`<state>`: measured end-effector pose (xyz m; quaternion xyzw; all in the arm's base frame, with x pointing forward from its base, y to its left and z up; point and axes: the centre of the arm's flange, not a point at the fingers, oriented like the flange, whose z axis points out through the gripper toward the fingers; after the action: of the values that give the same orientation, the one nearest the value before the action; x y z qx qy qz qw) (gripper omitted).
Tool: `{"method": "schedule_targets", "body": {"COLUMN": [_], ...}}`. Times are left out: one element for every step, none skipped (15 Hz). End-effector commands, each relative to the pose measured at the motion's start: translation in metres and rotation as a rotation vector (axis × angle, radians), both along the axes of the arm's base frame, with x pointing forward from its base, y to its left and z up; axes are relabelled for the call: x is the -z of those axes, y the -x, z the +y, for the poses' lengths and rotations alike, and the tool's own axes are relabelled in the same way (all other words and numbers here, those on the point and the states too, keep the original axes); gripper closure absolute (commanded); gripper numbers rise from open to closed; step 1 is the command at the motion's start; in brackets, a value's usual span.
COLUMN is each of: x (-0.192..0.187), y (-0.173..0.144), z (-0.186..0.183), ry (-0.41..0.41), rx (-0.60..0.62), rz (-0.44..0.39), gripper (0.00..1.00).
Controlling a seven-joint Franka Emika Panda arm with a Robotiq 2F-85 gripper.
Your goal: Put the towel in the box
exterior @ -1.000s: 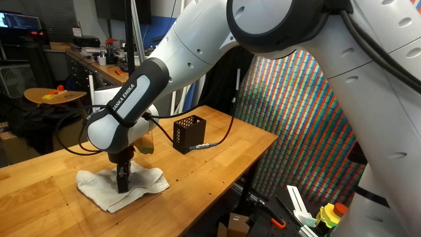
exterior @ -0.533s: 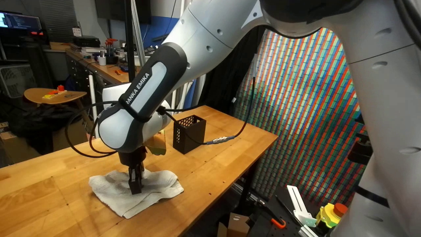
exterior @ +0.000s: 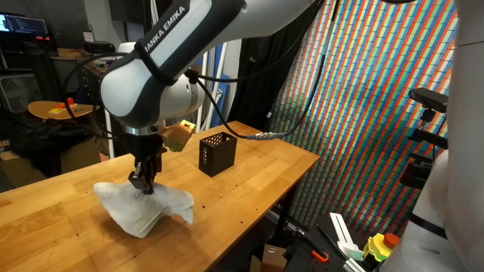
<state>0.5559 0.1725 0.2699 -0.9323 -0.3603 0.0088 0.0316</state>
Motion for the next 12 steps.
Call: {"method": "schedule_targets", "body": {"x": [-0.072, -0.090, -0.105, -0.121, -0.134, -0.147, -0.158, -0.169, -0.178, -0.187, -0.194, -0.200], "y": [0.000, -0.007, -0.013, -0.020, -0.028, -0.036, -0.044, -0.055, -0.062, -0.070, -0.078, -0.084], "z": [-0.012, -0.019, -0.026, -0.035, -0.044, -0.055, -0.066, -0.080, -0.091, -0.104, -0.117, -0.128], "ry": [-0.037, -0.044, -0.048, -0.043, -0.042, -0.039, -0.035, -0.027, -0.025, -0.024, -0.020, -0.014], "rx": [0.142, 0.179, 0.211, 0.245, 0.275, 0.302, 0.328, 0.351, 0.370, 0.388, 0.402, 0.416], "rz": [-0.077, -0.109, -0.135, -0.163, -0.186, -0.207, -0.225, -0.240, -0.252, -0.260, -0.266, -0.268], "gripper": [1.00, 1.00, 1.00, 1.00, 1.00, 1.00, 1.00, 1.00, 1.00, 1.00, 1.00, 1.00]}}
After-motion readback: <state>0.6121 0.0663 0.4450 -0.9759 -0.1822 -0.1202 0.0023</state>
